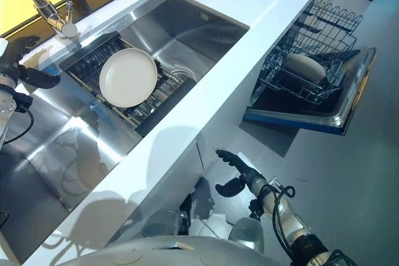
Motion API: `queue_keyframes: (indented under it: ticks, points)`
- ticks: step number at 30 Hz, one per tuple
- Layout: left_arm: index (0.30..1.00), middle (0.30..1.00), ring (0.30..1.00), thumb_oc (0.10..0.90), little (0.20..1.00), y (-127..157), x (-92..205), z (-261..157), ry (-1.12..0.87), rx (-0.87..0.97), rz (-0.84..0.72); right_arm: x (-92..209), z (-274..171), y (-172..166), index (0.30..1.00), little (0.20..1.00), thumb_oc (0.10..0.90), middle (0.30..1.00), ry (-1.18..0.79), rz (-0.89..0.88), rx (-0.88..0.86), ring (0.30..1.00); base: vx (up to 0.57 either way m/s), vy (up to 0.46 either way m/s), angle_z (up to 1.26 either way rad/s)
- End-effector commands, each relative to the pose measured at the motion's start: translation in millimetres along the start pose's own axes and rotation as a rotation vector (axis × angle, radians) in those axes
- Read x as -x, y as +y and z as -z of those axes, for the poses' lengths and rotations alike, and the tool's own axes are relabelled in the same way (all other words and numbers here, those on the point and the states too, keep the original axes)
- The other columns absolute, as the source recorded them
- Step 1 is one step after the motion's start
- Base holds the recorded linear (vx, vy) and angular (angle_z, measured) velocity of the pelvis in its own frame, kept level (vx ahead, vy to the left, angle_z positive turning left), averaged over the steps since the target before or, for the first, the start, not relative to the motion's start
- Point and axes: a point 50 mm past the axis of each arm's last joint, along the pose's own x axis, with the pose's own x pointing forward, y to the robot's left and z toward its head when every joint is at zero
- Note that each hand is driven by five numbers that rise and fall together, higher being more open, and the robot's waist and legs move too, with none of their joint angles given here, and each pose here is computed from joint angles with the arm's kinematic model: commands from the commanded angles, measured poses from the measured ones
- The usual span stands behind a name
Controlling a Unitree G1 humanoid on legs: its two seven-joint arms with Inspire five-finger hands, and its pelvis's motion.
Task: Pick up plates and place into dishwasher.
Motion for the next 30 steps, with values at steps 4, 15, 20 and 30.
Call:
queue_keyframes:
  ticks: [4,15,20,30]
  points:
    - [0.900,0.900,0.900,0.800,0.900,37.5,-3.3,-39.9,-0.190,0.044,-0.135,5.8,-5.1,-19.3,0.900,0.900,0.800,0.900,-0.061,0.057,0.065,0.900,0.05,0.013,-0.36]
    - [0.900,0.900,0.900,0.800,0.900,30.5,-10.8,-72.1,-0.256,0.094,0.010,4.7,3.2,-13.4,0.900,0.900,0.800,0.900,-0.023,0.087,0.039,0.900,0.07,-0.032,0.08]
    - [0.900,0.900,0.900,0.800,0.900,23.6,-12.3,-62.3,-0.201,0.086,0.056,5.5,4.8,-16.0,0.900,0.900,0.800,0.900,-0.009,0.099,0.031,0.900,0.04,-0.023,0.06]
    - [0.900,0.900,0.900,0.800,0.900,29.7,-10.8,-72.4,-0.275,0.208,0.018,13.3,14.5,-7.7,0.900,0.900,0.800,0.900,0.017,0.105,-0.003,0.900,0.03,-0.002,-0.01]
